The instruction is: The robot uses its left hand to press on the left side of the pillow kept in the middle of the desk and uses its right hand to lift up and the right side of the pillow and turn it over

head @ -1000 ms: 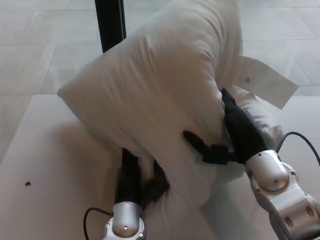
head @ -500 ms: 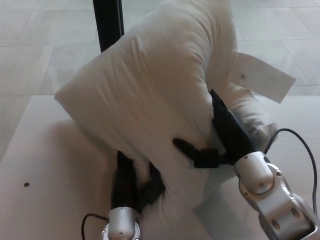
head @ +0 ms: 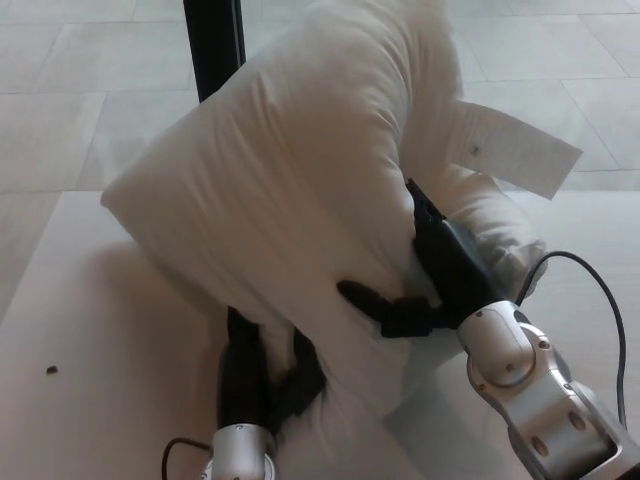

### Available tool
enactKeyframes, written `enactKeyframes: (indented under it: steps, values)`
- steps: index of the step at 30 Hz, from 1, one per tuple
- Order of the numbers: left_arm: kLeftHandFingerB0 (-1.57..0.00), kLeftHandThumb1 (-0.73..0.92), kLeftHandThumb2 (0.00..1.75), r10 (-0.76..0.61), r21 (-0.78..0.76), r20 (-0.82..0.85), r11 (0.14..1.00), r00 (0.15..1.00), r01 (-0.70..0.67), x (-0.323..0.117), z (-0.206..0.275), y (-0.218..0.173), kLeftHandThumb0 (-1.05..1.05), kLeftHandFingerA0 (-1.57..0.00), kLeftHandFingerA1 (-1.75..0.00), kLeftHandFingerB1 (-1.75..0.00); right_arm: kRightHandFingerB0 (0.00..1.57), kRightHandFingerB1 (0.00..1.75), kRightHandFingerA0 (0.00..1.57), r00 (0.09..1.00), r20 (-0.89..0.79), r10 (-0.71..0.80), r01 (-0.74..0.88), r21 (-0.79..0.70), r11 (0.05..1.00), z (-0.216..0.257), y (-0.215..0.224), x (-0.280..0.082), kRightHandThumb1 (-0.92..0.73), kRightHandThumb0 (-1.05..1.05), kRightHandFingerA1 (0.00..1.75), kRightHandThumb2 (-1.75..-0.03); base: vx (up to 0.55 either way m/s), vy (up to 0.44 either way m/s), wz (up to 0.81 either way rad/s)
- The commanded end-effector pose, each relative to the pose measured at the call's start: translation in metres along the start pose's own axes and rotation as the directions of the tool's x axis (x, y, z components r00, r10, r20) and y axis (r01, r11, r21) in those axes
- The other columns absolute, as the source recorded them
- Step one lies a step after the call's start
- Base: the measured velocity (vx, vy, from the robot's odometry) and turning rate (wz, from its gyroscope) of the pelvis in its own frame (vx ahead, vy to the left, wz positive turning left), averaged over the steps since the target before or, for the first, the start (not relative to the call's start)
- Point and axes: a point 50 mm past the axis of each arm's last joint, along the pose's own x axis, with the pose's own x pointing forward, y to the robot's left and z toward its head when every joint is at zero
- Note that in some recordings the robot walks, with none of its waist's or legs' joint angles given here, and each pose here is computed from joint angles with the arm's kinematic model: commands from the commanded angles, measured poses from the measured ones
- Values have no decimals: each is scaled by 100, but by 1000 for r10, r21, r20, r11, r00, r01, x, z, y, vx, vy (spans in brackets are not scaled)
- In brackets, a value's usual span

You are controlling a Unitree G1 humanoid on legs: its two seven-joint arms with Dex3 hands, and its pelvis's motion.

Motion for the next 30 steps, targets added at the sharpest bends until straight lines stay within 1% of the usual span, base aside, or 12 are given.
enactKeyframes:
  steps: [1, 4, 7, 8, 9, 11, 12, 13, 14, 19, 26, 30]
  values:
    - [0, 54, 85, -441, -367, -267, 869, 857, 333, -61, -42, -128, -90, -12, -69, 0, 30, 49, 19, 700, 21, 714, -687, 292, 665, -1, 131, -52, -53, -67, 77, -57, 0, 0, 0]
    - [0, 61, 97, -484, -345, -219, 851, 847, 396, -55, -29, -131, -105, -9, -66, -7, 25, 51, 59, 792, 13, 611, -562, 407, 720, 9, 99, -37, -44, -71, 95, -83, 0, 0, 0]
    - [0, 60, 92, -478, -160, -201, 877, 855, 453, -53, -21, -128, -85, -18, -73, 0, 26, 41, 23, 854, 41, 519, -472, 481, 739, 15, 70, -29, -55, -72, 73, -57, 0, 0, 0]
    - [0, 82, 64, -477, -48, -190, 877, 858, 477, -52, -19, -124, -83, -32, -134, 0, 23, 41, 28, 876, 47, 480, -440, 486, 755, 17, 58, -27, -58, -74, 71, -58, 0, 0, 0]
    - [0, 61, 96, -493, 33, -183, 862, 851, 506, -47, -17, -116, -90, 0, -32, 0, 15, 47, 23, 917, 51, 395, -364, 507, 781, 18, 34, -23, -45, -73, 60, -84, 0, 0, 0]
    - [-7, 92, 74, -408, 55, -311, 894, 858, 444, -35, -18, -104, -63, -29, -77, -47, 11, 46, 23, 961, 47, 272, -253, 542, 801, 18, -2, -22, -47, -74, 61, -85, 0, 0, 8]
    - [0, 92, 70, -448, -77, -267, 892, 853, 444, -38, -20, -95, -43, -22, -94, 0, 9, 44, 22, 975, 72, 212, -216, 549, 808, 15, -21, -24, -48, -68, 59, -85, 0, 0, 0]
    - [0, 79, 66, -456, -131, -227, 890, 860, 437, -37, -22, -82, -52, -22, -112, 0, 20, 32, 42, 985, 68, 158, -167, 603, 780, 12, -38, -27, -60, -63, 66, -58, 0, 0, 0]
    - [0, 55, 86, -425, -84, -220, 905, 878, 417, -31, -23, -60, -69, -13, -75, 0, 26, 33, 49, 995, 57, 80, -98, 663, 742, 6, -60, -33, -60, -56, 79, -59, 0, 0, 0]
    - [0, 69, 60, -281, 32, -192, 956, 940, 292, -9, -8, 9, -67, -20, -116, 0, 26, 32, 36, 995, -34, -91, 89, 681, 726, -22, -119, -55, -63, -61, 51, -59, 0, 0, 0]
    - [0, 56, 84, -93, 36, -144, 994, 985, 99, 7, 21, 86, -67, -1, -41, 0, 22, 43, 28, 957, -213, -195, 288, 646, 707, -74, -153, -91, -52, -65, 56, -85, 0, 0, 0]
    - [0, 56, 83, -61, 29, -160, 997, 985, 67, -6, 8, 102, -69, 0, -37, 0, 32, 31, 34, 943, -284, -176, 322, 636, 701, -95, -145, -108, -62, -65, 54, -59, 0, 0, 0]
